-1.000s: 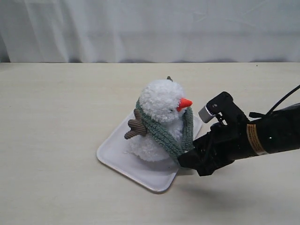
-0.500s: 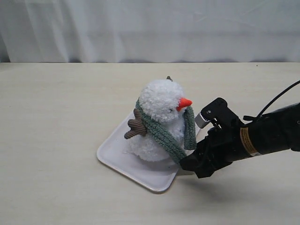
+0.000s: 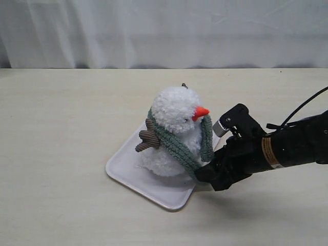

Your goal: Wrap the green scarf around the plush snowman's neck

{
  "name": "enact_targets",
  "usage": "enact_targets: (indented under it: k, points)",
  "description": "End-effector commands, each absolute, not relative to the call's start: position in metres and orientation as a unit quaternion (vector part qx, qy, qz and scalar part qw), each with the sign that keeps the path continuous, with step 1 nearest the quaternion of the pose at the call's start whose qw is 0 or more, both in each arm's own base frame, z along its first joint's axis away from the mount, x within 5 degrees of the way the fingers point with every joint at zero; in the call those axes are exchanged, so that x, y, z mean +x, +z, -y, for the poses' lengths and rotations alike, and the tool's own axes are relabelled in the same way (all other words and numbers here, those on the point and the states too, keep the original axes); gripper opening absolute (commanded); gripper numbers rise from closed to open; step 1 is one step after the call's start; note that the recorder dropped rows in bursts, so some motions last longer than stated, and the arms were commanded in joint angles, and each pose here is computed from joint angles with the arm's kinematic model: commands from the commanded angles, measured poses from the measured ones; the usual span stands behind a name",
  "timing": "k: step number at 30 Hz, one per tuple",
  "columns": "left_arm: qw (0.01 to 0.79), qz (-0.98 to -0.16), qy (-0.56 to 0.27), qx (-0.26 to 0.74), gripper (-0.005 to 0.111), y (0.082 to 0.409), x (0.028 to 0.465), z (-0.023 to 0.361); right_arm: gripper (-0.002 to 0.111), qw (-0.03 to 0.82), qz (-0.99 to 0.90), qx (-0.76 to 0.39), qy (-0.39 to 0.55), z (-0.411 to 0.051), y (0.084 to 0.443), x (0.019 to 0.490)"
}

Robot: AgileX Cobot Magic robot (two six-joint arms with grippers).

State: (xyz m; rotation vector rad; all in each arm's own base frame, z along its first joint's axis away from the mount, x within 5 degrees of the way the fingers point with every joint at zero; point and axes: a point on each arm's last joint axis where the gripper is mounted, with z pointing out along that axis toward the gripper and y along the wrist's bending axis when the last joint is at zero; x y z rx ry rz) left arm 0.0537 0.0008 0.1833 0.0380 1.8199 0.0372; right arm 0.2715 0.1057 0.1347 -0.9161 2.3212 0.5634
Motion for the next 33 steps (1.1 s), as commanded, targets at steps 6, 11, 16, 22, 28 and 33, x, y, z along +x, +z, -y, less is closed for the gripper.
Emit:
enact_targets:
  k: [6,11,16,22,28,33]
  points:
    - [0.619,-0.785,0.014,0.016,0.000,0.184,0.054,-0.001,0.059,0.260,-0.885,-0.329,0.203,-0.104,0.114,0.274]
    - [0.619,-0.785,0.014,0.016,0.000,0.184,0.054,-0.001,0.031,0.269,-0.890,-0.310,0.200,-0.103,0.116,0.276]
    - [0.619,-0.785,0.014,0.016,0.000,0.184,0.054,-0.001,0.004,0.281,-0.879,-0.335,0.192,-0.103,0.120,0.277]
    - [0.619,-0.785,0.014,0.016,0.000,0.184,0.054,-0.001,0.004,0.280,-0.883,-0.346,0.153,-0.097,0.118,0.278]
    - [0.619,-0.785,0.014,0.016,0.000,0.184,0.054,-0.001,0.004,0.290,-0.896,-0.318,0.111,-0.090,0.124,0.282]
    - [0.619,-0.785,0.014,0.016,0.000,0.184,0.054,-0.001,0.004,0.307,-0.887,-0.324,0.121,-0.092,0.135,0.281]
